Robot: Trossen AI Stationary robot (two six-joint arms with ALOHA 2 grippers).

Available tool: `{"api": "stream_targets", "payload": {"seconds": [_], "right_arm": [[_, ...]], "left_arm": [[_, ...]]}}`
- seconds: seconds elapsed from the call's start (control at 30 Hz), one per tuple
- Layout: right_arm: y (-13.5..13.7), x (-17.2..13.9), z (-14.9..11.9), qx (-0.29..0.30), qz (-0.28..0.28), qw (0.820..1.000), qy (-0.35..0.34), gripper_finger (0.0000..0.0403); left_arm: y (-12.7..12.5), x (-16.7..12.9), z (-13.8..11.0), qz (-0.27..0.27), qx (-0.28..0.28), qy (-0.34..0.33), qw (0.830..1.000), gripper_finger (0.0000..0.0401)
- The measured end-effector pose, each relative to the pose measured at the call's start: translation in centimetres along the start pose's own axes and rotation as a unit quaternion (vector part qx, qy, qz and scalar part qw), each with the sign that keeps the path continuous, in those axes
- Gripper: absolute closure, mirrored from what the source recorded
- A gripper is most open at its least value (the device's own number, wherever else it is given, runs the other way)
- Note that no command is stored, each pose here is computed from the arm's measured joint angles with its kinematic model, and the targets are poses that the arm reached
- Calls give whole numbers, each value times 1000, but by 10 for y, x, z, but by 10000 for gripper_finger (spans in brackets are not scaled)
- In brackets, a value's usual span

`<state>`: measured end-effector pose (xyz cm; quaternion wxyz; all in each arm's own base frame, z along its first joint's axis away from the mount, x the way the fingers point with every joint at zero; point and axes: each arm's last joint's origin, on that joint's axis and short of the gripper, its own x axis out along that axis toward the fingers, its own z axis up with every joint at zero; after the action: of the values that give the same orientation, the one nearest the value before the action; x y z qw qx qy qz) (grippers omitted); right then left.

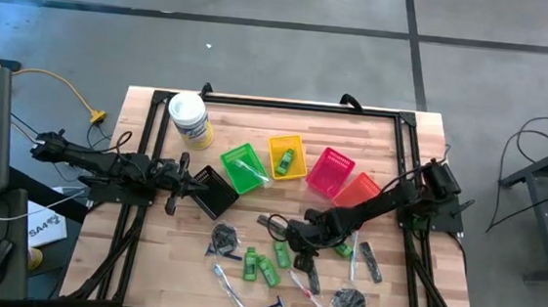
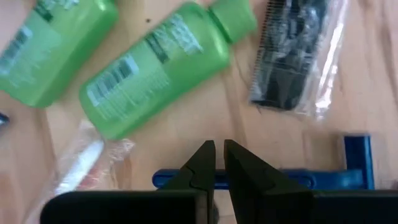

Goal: Pick & Place Travel size toiletries
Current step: Put the blue razor into the black bin

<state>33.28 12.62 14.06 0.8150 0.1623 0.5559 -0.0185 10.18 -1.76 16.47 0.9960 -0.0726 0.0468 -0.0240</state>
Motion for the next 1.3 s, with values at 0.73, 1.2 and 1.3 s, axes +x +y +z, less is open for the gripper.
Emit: {"api": "stream_targets", "payload": {"seconds": [0.73, 1.2, 1.3], "right_arm": [[30, -45, 0, -310, -39, 950, 4, 376], [9, -44, 12, -44, -13, 998, 30, 376], [12, -44, 8, 1, 1, 999, 51, 376]], "left_arm": [[0, 0, 0, 1, 0, 1, 1000, 401], [0, 0, -1, 1, 0, 4, 1000, 401], [0, 0, -1, 1, -1, 4, 1000, 401]]}}
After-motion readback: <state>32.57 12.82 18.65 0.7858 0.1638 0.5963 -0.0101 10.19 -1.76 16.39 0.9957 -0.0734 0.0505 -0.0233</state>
